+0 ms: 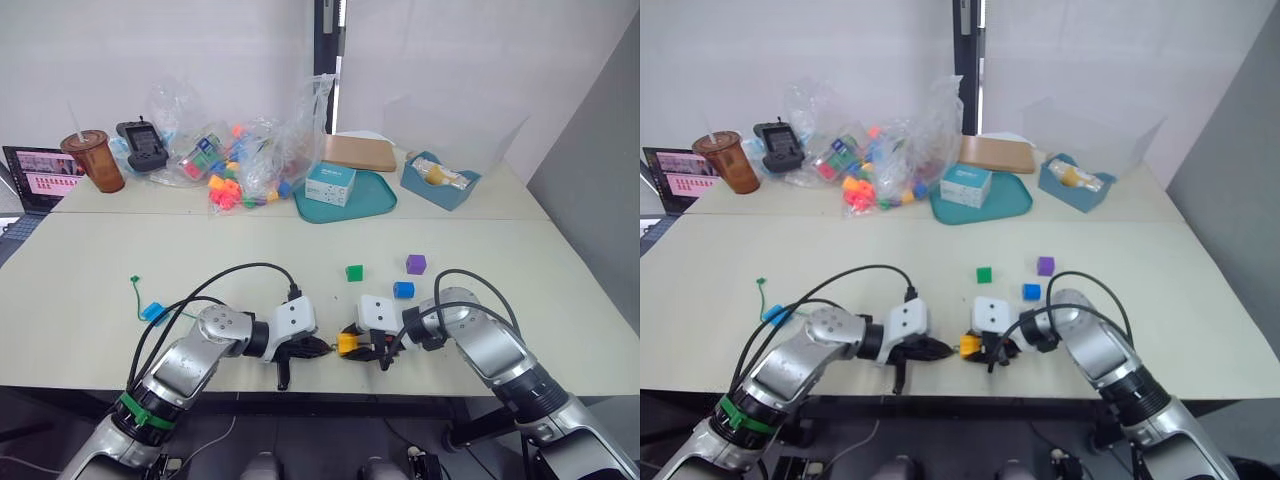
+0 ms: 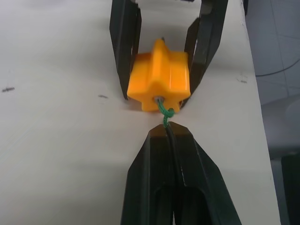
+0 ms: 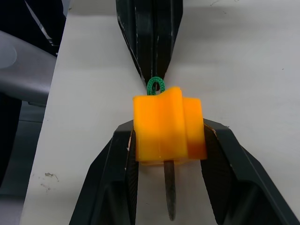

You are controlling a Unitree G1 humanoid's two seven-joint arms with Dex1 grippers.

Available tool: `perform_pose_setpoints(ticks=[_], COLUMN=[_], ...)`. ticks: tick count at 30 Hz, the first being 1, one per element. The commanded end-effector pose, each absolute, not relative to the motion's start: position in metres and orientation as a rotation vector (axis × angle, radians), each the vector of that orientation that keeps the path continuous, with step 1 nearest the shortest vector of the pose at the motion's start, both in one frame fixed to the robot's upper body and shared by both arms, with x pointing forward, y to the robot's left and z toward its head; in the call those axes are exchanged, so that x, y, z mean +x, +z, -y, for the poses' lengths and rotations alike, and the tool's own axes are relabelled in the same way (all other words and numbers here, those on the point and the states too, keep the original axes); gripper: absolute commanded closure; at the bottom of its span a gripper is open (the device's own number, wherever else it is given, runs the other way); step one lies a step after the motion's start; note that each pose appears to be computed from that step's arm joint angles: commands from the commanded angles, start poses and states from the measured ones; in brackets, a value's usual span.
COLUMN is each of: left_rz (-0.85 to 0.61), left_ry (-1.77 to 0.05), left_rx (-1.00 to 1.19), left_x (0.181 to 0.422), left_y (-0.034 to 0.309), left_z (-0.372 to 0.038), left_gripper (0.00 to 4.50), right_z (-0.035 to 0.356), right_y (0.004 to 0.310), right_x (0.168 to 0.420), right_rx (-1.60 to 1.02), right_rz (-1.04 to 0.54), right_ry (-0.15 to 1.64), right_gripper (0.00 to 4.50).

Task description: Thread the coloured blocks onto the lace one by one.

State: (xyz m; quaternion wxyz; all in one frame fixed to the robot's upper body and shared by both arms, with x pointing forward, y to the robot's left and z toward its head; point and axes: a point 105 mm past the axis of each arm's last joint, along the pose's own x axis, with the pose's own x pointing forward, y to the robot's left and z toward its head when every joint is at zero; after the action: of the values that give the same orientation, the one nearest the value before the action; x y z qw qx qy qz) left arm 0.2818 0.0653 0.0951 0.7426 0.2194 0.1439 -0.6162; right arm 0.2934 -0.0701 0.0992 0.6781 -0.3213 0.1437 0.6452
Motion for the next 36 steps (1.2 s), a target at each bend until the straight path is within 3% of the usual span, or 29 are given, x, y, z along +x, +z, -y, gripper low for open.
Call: perform_pose_setpoints(ticks=[1, 8, 15, 17, 22, 23, 24, 36], left_rz=[-0.296, -0.302, -0.299, -0.295, -0.291, -0.289, -0.287, -0.295], left_ry=[-1.338, -1.332, -1.346, -1.353, -1.362, -1.366, -1.368, -1.404], left_rx=[0.492, 0.475, 0.416, 0.414, 0.413, 0.417, 0.418, 0.491], left_x=[0.286, 0.285, 0.283, 0.282, 0.281, 0.281, 0.282, 0.289], left_y=[0.097, 0.101, 0.116, 0.117, 0.117, 0.117, 0.116, 0.094], left_z=[-0.061, -0.066, -0.071, -0.071, -0.066, -0.064, -0.061, -0.031], left_gripper=[4.5, 4.5, 2.38, 1.7, 0.08, 0.0, 0.0, 0.0], right_z=[0.066, 0.065, 0.065, 0.066, 0.069, 0.071, 0.073, 0.104], right_y=[0.099, 0.098, 0.102, 0.106, 0.119, 0.122, 0.125, 0.133], right_x=[0.29, 0.291, 0.293, 0.295, 0.293, 0.293, 0.292, 0.29], right_rx=[-0.73, -0.727, -0.709, -0.698, -0.649, -0.645, -0.644, -0.702], right_rz=[-0.319, -0.33, -0.322, -0.314, -0.304, -0.299, -0.294, -0.3], right_ry=[1.47, 1.46, 1.429, 1.415, 1.405, 1.401, 1.394, 1.342], right_gripper=[3.16, 3.16, 3.16, 2.11, 0.45, 0.09, 0.04, 0.04])
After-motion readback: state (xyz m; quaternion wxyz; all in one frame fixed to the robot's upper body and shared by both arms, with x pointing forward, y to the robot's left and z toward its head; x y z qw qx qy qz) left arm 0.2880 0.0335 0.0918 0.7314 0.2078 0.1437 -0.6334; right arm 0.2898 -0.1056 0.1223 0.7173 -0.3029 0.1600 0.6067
